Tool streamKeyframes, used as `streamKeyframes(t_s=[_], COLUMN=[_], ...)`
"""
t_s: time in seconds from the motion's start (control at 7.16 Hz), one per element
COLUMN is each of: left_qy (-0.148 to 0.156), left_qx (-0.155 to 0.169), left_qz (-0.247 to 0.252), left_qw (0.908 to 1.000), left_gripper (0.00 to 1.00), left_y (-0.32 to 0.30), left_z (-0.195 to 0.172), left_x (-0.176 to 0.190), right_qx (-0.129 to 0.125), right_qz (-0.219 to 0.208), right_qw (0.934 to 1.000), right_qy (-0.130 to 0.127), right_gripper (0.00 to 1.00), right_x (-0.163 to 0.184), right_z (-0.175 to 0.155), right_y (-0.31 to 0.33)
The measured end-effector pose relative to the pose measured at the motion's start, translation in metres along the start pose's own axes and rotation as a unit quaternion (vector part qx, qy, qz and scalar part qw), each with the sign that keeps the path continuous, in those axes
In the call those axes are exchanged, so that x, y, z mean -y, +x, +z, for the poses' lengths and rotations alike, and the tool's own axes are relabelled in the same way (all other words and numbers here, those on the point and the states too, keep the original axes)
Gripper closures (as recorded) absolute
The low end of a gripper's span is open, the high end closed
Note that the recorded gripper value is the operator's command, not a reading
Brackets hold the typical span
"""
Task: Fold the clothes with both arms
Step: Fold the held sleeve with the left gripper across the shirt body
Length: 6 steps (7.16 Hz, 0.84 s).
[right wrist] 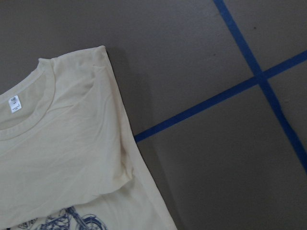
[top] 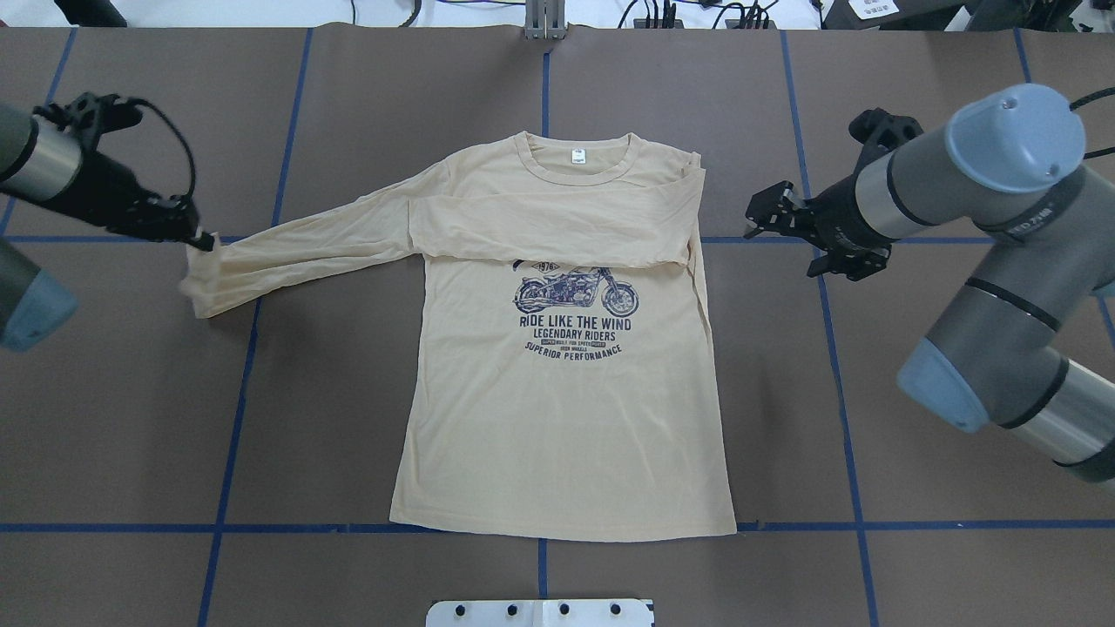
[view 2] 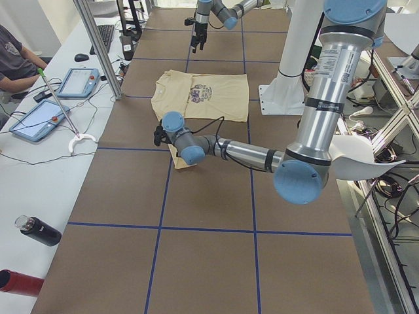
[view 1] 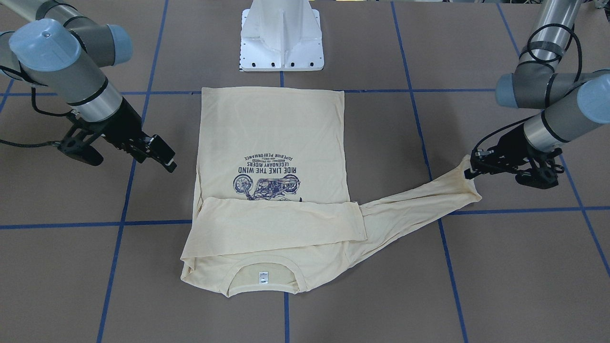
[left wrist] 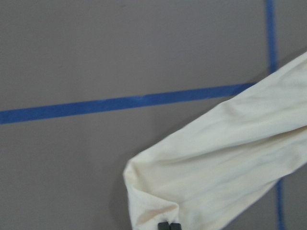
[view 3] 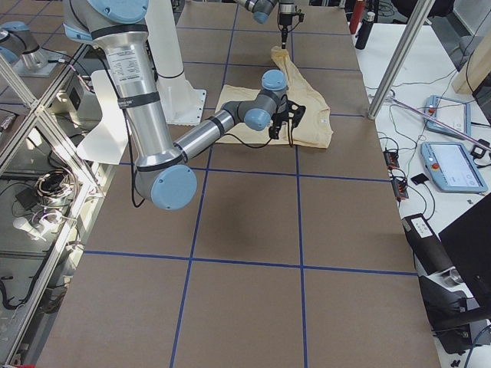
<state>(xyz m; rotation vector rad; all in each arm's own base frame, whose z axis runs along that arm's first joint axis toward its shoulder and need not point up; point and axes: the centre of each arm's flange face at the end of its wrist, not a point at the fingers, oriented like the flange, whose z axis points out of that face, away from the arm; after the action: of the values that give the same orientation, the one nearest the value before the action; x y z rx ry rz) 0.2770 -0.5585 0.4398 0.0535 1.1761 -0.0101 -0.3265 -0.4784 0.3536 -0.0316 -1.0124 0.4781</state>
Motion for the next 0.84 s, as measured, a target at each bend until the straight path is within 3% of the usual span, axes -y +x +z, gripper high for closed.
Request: streamKeyframes(t_s=[0.42,0.7,0.84], left_qy=[0.021,0.072,0.088], left_qx=[-0.066,-0.079,-0.086], left_qz=[-0.104,-0.120,-0.116], left_qw=[0.9922,0.9870,0.9856], left_gripper=[1.00,1.00,1.00], left_y=[0.238,0.374,0.433], left_z=[0.043,0.090,0.105], left_x=[0.055,0.064,0.059], right_qx=[-0.043,-0.056,-0.051], right_qz=[-0.038,-0.052,-0.056], right_qw=[0.9983,0.9967,0.9966], right_qy=[0.013,0.025,0.031], right_gripper=[0.01,0.01,0.01], right_x=[0.016,0.029,0.031], right_z=[-0.011,-0.020,-0.025], right_y=[0.086,0.139,0.164])
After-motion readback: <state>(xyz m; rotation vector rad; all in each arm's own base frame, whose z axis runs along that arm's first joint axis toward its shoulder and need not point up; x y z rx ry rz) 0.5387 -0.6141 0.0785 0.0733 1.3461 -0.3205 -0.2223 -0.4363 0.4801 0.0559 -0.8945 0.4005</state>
